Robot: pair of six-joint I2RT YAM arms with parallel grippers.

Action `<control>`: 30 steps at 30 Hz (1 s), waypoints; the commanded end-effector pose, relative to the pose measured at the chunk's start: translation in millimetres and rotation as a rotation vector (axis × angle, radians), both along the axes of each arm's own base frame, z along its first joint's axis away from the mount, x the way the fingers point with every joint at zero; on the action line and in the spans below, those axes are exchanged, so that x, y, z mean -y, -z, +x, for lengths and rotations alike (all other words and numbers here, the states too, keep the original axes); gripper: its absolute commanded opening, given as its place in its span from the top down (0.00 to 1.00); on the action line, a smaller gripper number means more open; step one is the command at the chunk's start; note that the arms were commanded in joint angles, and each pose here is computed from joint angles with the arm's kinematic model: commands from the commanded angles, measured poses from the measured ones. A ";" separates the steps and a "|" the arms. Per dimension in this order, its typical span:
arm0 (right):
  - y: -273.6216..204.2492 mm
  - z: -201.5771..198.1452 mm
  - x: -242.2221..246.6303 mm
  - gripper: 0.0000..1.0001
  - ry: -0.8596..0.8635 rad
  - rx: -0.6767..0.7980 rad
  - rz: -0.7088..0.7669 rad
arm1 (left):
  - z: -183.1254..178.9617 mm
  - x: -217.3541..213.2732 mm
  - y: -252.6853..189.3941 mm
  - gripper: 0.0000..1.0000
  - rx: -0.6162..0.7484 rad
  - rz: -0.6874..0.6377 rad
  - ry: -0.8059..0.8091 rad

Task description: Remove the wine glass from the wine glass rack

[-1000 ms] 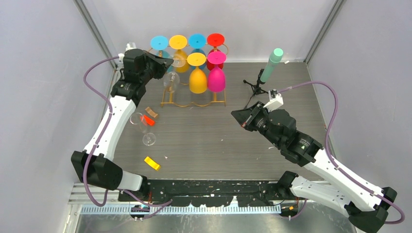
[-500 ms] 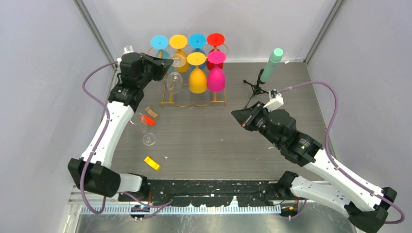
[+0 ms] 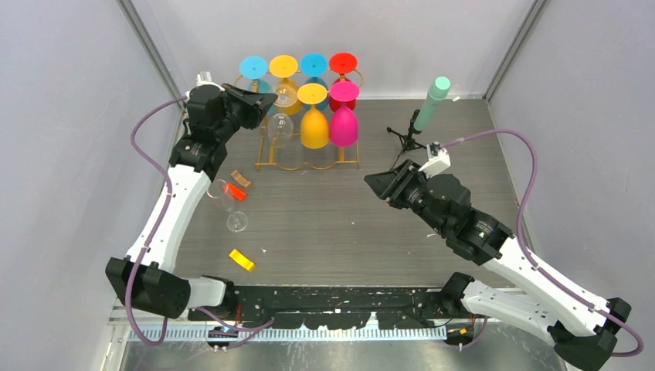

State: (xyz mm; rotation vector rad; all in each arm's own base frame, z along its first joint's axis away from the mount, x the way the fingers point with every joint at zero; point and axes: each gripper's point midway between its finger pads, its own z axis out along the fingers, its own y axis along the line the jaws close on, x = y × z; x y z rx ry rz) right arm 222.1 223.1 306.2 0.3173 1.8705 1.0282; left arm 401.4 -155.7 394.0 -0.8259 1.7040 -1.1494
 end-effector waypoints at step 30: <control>-65.4 -14.1 -95.1 0.34 -0.455 0.874 0.021 | -182.4 46.0 -19.6 1.00 -0.032 -0.265 0.566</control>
